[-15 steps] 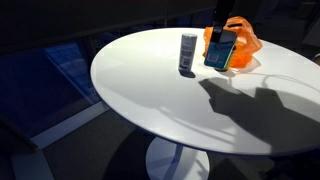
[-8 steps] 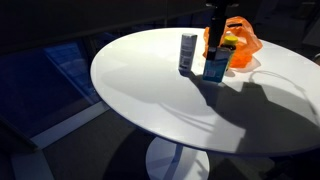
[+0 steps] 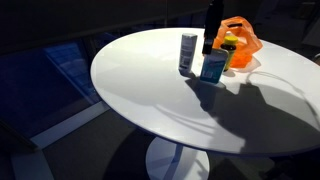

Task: Pick up the mentos container from the orange plastic and put it on the table

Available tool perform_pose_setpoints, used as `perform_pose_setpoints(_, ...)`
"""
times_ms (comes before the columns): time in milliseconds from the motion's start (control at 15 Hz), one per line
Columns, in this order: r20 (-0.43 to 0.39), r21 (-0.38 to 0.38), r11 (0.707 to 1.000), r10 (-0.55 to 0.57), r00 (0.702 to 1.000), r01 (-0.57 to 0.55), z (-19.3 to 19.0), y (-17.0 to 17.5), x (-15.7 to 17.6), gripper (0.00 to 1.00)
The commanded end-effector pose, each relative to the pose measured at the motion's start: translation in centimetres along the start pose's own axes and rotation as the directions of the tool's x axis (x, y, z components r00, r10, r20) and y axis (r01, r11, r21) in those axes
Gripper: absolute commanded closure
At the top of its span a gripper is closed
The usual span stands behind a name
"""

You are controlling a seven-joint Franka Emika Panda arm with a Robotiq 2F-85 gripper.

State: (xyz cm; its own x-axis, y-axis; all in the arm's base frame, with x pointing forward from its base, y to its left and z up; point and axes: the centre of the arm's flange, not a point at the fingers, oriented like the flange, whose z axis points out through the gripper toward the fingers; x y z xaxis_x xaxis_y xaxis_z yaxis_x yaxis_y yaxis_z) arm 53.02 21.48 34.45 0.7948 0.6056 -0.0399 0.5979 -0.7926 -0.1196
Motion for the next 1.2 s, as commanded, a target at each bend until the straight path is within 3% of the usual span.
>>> perform_pose_setpoints(0,-0.047,-0.016,0.999,0.042,0.998,-0.043,-4.2,-0.1,-0.6,0.0)
perform_pose_setpoints(533,-0.127,-0.096,0.97,0.208,0.97,-0.221,-10.5,4.1,-3.9,0.0)
perform_pose_setpoints(1133,-0.055,-0.052,0.938,0.34,0.939,-0.342,-15.8,7.7,-12.1,0.0)
